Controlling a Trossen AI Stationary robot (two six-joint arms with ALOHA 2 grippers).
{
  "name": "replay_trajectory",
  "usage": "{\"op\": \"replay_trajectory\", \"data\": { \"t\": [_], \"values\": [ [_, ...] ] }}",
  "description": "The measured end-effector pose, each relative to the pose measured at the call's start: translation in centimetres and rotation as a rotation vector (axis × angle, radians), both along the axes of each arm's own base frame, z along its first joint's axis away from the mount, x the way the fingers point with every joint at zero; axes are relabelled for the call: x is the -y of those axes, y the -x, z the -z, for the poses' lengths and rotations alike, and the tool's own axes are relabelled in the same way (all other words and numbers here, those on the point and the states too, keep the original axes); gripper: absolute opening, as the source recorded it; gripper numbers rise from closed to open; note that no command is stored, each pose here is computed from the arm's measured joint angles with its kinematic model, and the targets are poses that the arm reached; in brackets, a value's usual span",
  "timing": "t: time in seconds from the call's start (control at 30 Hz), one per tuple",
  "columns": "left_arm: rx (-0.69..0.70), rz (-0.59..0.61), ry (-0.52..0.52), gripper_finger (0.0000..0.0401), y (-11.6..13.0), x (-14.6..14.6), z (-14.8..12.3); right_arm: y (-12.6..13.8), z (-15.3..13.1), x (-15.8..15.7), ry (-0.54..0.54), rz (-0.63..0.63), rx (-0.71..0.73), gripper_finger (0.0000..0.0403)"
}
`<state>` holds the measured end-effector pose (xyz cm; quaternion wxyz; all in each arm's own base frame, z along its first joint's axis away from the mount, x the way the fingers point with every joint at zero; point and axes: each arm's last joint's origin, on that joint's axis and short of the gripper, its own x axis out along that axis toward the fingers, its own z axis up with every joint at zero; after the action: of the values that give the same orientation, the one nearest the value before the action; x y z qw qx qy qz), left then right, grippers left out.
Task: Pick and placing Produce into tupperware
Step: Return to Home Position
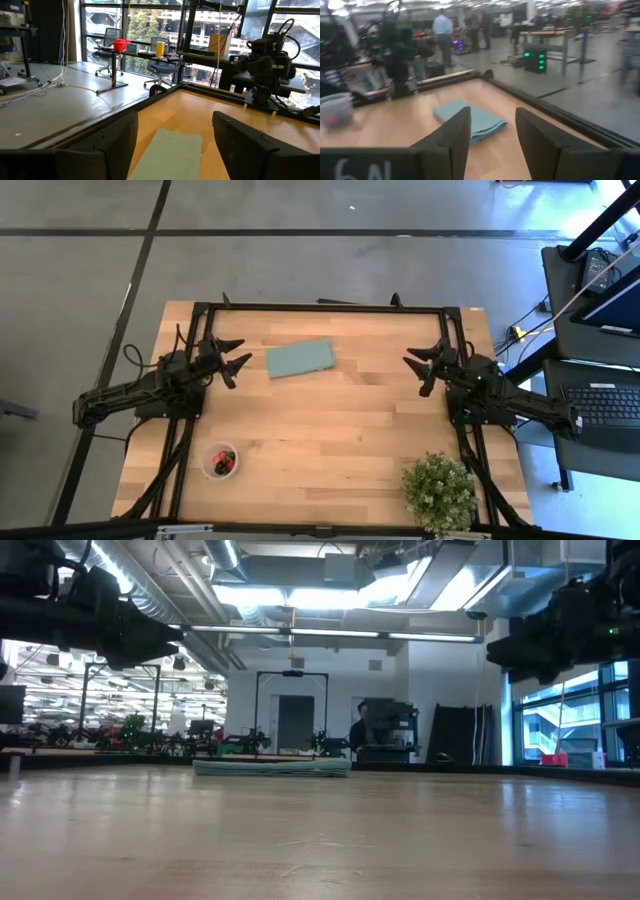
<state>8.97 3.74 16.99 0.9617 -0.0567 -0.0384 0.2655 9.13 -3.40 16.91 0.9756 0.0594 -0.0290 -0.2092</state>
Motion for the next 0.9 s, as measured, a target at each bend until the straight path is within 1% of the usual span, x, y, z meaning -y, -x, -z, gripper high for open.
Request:
{"op": "replay_trajectory", "data": {
  "t": [0.07,0.2,0.9],
  "values": [
    [0.0,0.0,0.0,0.0247,0.0,0.0,0.01,-0.07,0.11,-0.08,0.021,-0.033,-0.027,0.0158],
    [0.0,0.0,0.0,0.0247,0.0,0.0,0.0,-0.12,0.18,-0.09,0.044,-0.043,-0.046,0.0158],
    [0.0,0.0,0.0,0.0247,0.0,0.0,0.0,-0.12,0.16,-0.1,0.042,-0.045,-0.043,0.0158]
  ]
}}
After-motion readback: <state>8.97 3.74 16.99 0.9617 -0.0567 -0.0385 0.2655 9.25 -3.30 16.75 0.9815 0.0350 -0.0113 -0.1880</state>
